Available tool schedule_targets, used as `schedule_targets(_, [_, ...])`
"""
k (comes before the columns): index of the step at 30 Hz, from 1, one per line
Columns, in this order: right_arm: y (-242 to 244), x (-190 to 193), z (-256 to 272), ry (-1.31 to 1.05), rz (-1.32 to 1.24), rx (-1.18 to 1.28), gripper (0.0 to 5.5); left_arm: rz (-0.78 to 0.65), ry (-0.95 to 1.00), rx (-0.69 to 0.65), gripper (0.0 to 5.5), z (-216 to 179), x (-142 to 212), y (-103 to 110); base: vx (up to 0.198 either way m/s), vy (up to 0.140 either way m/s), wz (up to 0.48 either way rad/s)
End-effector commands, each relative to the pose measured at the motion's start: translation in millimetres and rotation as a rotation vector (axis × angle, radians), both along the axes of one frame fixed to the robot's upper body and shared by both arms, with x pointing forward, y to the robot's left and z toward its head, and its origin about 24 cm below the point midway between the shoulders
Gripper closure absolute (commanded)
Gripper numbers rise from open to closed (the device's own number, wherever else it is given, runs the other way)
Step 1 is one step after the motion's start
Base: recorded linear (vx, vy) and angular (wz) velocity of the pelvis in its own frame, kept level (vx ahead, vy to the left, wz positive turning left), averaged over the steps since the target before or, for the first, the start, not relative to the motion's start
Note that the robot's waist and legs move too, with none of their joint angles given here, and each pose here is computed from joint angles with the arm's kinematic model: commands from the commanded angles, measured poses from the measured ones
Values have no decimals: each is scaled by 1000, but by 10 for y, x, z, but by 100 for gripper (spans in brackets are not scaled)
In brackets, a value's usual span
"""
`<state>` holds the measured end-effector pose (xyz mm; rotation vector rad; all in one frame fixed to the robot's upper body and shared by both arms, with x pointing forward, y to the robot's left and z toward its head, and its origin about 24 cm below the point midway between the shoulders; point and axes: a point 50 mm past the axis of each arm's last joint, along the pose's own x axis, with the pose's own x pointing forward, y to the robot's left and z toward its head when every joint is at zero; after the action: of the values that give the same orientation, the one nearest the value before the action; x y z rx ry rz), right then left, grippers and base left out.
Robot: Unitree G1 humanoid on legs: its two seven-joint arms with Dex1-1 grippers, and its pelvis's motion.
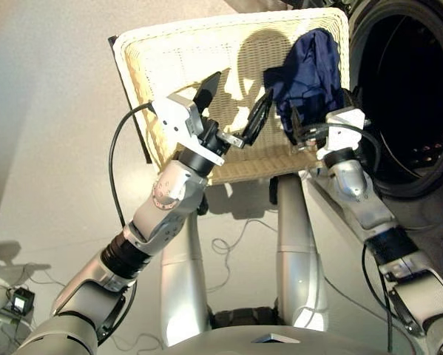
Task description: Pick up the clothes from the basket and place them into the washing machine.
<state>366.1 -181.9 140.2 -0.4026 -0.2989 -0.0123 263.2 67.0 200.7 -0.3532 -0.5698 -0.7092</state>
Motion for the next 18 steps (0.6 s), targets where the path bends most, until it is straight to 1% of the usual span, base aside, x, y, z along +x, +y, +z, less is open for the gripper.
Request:
schedule_targets(1, [9,119,264,-60,-10,-4,0,-95,-122,-70,0,239,-175,-47,0,0,0])
schedule_targets(2, [-48,220,248,-6,-49,-20,0,-115,-120,-80,0,245,-193,-74,0,0,0])
schedule_targets(4, [-95,259,222,24,-73,-8,0,-121,-120,-84,0,253,-198,-81,0,0,0])
schedule_targets(5, [-165,327,172,88,-115,-21,0,-135,-125,-78,0,267,-208,-110,0,0,0])
schedule_targets(7, [-230,375,170,127,-150,-58,0,-146,-135,-82,0,290,-223,-129,0,0,0])
schedule_targets(11, [-399,419,134,214,-228,-119,0,-168,-152,-80,0,320,-247,-162,0,0,0])
schedule_targets(18, [-513,445,178,262,-283,-167,0,-178,-182,-74,0,372,-269,-200,0,0,0])
